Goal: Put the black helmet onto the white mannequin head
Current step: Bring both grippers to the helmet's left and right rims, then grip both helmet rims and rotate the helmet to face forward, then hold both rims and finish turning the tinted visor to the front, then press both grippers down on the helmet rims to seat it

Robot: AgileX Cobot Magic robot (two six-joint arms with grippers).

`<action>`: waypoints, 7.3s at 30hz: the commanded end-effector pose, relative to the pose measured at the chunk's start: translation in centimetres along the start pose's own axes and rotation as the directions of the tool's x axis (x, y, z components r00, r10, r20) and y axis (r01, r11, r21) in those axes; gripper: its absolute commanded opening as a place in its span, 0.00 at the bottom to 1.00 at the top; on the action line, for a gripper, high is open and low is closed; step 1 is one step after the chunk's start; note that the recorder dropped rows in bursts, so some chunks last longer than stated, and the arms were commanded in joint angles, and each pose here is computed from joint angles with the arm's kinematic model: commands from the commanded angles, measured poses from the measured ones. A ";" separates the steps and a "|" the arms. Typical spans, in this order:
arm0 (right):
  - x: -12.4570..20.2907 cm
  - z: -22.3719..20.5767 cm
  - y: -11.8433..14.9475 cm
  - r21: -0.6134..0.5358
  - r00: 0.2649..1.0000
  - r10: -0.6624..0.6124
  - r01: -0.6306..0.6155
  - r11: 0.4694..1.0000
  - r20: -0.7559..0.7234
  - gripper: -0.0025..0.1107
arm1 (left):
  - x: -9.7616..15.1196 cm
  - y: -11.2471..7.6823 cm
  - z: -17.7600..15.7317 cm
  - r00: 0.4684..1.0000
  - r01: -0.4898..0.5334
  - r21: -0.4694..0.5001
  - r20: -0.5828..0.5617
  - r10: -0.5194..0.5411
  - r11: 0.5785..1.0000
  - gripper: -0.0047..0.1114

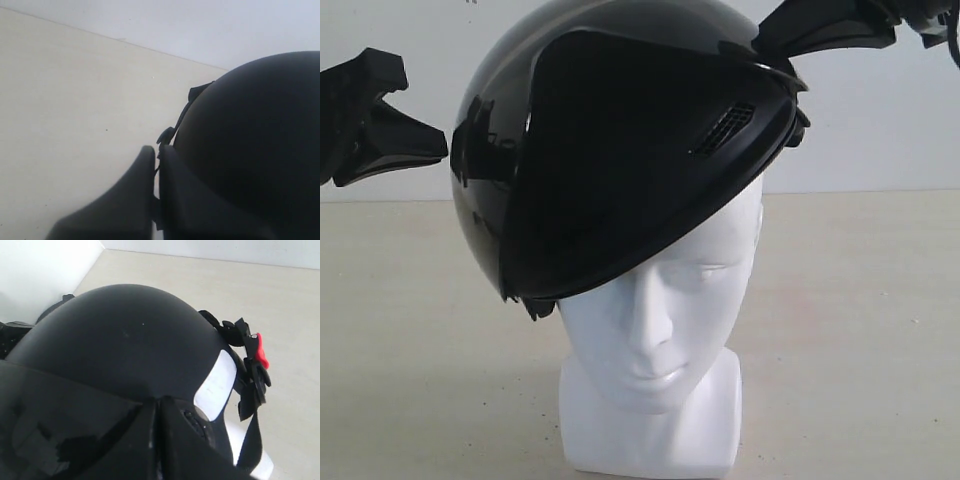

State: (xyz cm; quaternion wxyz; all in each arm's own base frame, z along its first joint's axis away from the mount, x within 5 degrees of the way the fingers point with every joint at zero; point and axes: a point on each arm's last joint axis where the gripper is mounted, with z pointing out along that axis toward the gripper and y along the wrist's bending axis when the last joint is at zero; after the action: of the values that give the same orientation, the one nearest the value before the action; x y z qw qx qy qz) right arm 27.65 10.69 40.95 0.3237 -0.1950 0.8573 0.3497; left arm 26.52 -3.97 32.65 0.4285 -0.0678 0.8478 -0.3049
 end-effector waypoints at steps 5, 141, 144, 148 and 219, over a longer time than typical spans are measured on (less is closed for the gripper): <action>1.9 0.1 -0.4 0.040 0.989 -0.021 0.027 0.999 -0.146 0.02 | -0.2 -0.5 0.0 1.000 -0.013 0.039 0.016 0.013 0.999 0.08; 4.5 -2.1 1.4 0.036 0.996 -0.035 0.038 0.999 -0.080 0.02 | 1.1 -10.8 0.8 0.888 -0.181 0.582 -0.250 0.386 0.793 0.08; 4.5 -2.5 1.7 0.035 0.997 -0.040 0.042 0.998 -0.068 0.02 | 0.6 -11.3 0.4 0.892 -0.182 0.587 -0.239 0.383 0.789 0.08; 4.6 -3.1 2.2 0.038 0.998 -0.053 0.054 0.998 -0.047 0.02 | 0.2 -11.8 -0.4 0.897 -0.202 0.592 -0.209 0.391 0.780 0.08; 8.7 -1.3 4.9 -0.012 0.979 -0.127 0.127 0.992 -0.157 0.02 | 4.1 -8.9 -3.6 0.838 -0.295 0.424 -0.315 0.445 0.856 0.08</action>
State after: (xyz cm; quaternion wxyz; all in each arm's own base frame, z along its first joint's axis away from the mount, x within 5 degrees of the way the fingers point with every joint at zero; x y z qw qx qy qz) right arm 17.51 12.10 39.46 0.2963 -0.2703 0.8532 0.3336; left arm 19.64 -11.21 37.79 0.3176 0.2357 0.8299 -0.3935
